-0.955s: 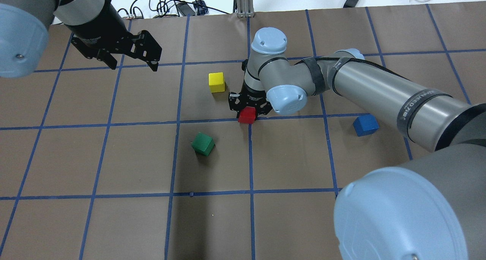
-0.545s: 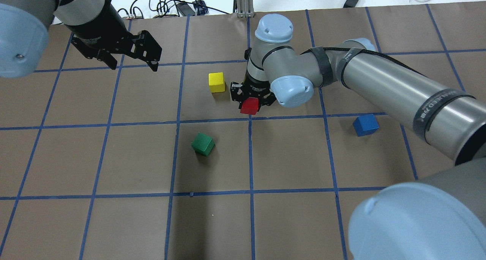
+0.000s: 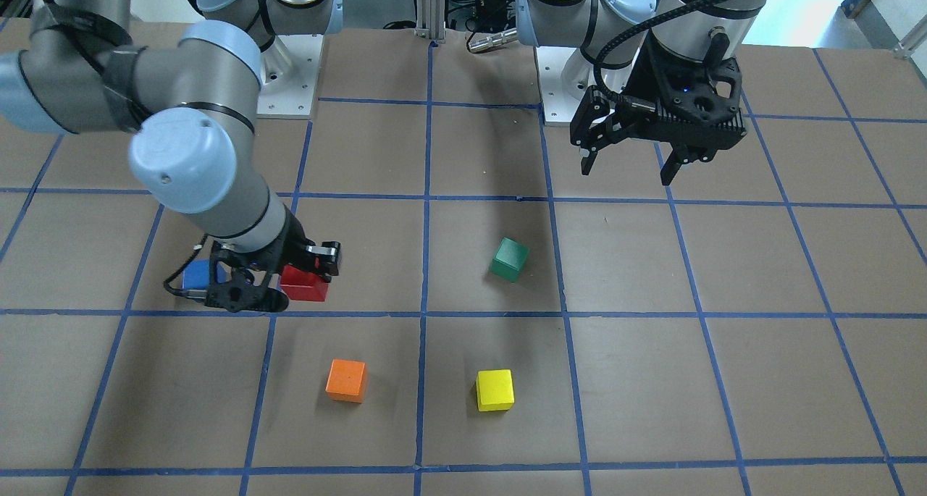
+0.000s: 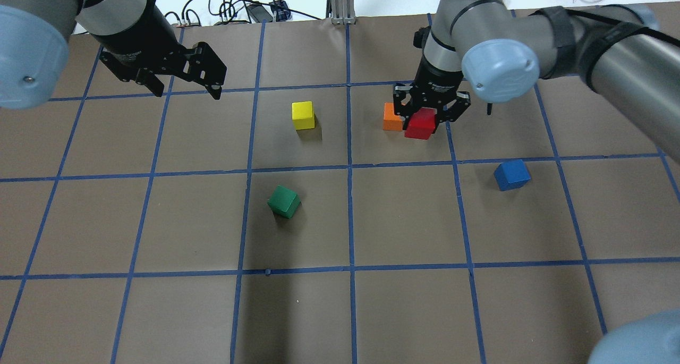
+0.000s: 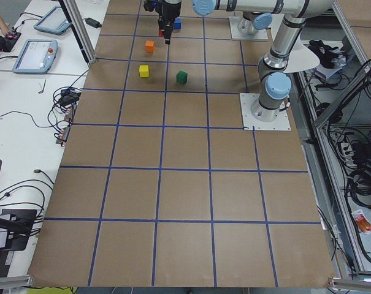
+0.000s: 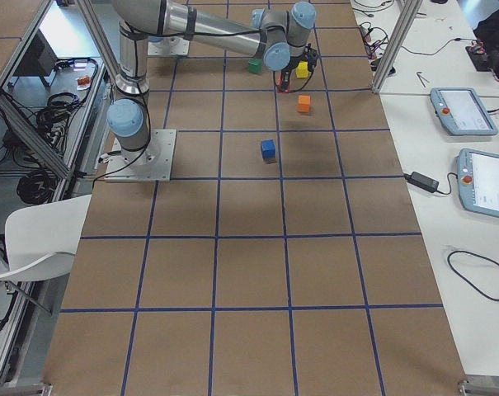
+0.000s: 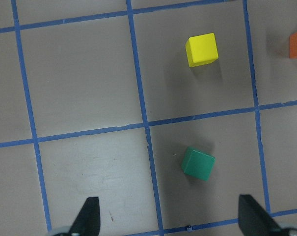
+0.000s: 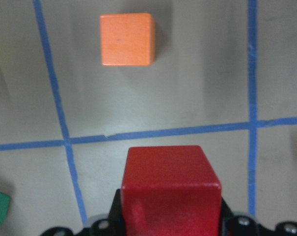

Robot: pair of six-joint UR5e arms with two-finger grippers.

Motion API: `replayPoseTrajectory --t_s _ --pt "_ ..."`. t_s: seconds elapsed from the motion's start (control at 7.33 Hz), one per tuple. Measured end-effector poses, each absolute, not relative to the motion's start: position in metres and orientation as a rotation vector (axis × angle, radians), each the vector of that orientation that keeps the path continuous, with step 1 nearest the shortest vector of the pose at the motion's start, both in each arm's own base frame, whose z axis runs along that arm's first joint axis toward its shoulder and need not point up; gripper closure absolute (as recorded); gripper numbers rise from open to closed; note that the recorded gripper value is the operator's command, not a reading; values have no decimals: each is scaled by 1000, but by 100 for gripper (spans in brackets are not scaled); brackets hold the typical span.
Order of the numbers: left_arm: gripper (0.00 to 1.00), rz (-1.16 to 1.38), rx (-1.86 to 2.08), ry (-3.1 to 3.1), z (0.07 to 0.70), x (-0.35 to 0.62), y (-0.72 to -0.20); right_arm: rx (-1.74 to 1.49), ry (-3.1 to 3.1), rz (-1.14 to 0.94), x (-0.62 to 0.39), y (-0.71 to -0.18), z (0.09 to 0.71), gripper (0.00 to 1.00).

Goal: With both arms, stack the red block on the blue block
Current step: 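Carry the red cube with the right gripper over the blue cube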

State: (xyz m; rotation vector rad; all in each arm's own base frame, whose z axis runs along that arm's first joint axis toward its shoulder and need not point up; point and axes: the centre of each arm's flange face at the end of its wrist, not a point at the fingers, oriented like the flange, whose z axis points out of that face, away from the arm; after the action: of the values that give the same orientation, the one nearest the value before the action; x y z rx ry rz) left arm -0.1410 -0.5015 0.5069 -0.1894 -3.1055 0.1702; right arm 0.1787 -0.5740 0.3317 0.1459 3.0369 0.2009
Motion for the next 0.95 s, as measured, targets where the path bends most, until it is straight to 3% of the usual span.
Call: replayPoseTrajectory --t_s 0.41,0.95 --pt "0 170 -189 -3105 507 -141 -502 10 3117 286 95 -544 339 100" --pt "0 170 -188 -3105 507 -141 -502 -125 3114 269 4 -521 292 100"
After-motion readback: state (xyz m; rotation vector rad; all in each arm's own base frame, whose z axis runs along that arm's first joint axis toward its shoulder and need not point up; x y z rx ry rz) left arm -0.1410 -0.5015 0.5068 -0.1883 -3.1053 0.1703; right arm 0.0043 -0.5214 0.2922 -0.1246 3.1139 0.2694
